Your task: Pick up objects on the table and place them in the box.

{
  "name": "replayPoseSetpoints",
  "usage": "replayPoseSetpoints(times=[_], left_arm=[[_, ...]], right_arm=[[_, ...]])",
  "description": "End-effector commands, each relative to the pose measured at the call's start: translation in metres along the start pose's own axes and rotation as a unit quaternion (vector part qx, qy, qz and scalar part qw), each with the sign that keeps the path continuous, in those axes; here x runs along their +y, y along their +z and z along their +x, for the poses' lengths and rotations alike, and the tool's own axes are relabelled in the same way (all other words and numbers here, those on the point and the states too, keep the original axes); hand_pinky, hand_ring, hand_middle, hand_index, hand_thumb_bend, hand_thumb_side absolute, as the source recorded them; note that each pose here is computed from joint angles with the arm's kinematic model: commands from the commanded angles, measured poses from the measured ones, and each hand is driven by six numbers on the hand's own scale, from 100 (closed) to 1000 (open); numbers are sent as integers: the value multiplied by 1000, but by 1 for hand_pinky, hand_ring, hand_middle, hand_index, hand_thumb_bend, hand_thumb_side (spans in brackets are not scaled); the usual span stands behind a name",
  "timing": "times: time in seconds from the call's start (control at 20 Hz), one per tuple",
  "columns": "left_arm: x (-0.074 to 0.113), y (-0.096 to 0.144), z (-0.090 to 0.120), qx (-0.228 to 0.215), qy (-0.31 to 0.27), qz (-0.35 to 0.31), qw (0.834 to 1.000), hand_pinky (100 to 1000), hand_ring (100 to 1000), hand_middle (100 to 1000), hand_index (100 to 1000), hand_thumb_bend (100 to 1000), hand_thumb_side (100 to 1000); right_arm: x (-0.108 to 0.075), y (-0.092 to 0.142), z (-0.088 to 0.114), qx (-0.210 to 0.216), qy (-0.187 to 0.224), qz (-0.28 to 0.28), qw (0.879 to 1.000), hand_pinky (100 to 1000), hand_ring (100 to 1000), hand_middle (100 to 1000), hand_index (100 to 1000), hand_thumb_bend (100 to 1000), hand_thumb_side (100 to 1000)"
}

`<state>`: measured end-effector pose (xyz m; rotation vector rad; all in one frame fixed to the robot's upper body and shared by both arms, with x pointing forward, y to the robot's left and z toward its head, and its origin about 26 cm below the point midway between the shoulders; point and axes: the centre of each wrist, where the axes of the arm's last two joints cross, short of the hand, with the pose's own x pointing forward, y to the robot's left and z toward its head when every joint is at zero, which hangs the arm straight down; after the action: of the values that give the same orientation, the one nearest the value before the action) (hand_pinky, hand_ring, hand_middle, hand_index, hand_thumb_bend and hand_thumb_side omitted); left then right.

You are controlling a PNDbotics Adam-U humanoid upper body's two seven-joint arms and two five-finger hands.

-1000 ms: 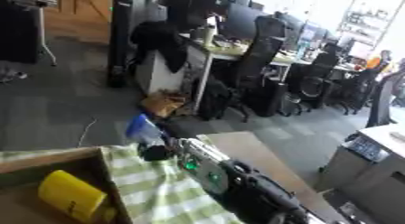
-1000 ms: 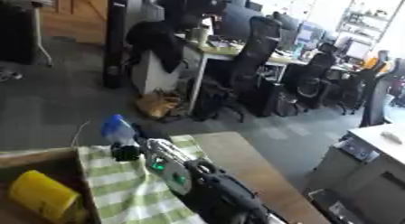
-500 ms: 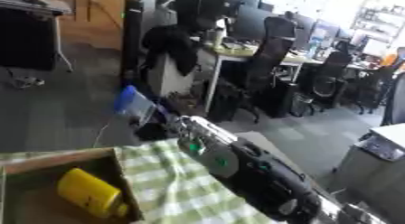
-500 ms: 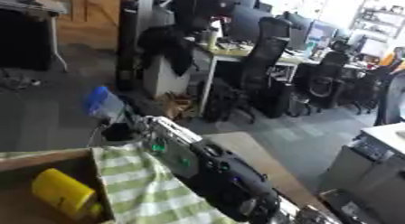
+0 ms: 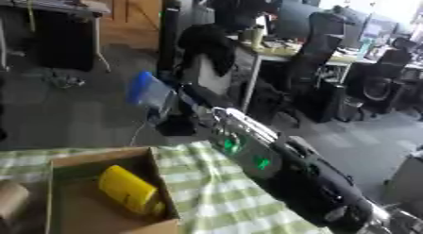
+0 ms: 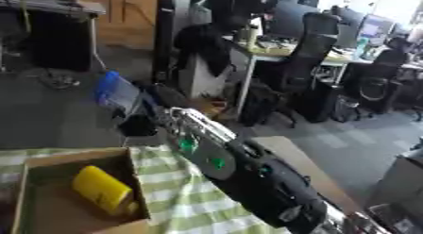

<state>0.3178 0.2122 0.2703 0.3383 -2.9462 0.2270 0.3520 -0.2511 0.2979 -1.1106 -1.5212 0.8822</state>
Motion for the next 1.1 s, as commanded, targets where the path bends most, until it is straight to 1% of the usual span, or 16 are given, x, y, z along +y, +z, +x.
replayPoseSetpoints(times=[0.05, 0.3, 0.6, 0.75, 1.1], left_arm=[[-3, -6, 6, -20, 5, -2, 1000, 919, 951, 910, 962, 100, 1000], [-7, -8, 8, -27, 12, -4, 1000, 919, 951, 910, 961, 100, 1000], [-11, -11, 9, -35, 19, -5, 999, 920, 950, 912, 959, 100, 1000], [-14, -13, 11, -40, 25, -9, 999, 920, 950, 912, 959, 100, 1000], [-20, -16, 13, -57, 35, -19, 998, 921, 950, 912, 959, 100, 1000]], right_arm=[[-11, 4, 8, -19, 2, -12, 1000, 409, 396, 156, 413, 100, 601], [-3, 2, 8, -23, 3, -6, 1000, 406, 395, 156, 413, 100, 619], [8, -5, 3, -27, 1, -6, 1000, 400, 390, 154, 412, 100, 648], [14, -10, -4, -31, 2, -6, 999, 394, 388, 153, 412, 100, 662], [19, -17, -24, -44, 16, -27, 999, 396, 389, 155, 414, 100, 648]])
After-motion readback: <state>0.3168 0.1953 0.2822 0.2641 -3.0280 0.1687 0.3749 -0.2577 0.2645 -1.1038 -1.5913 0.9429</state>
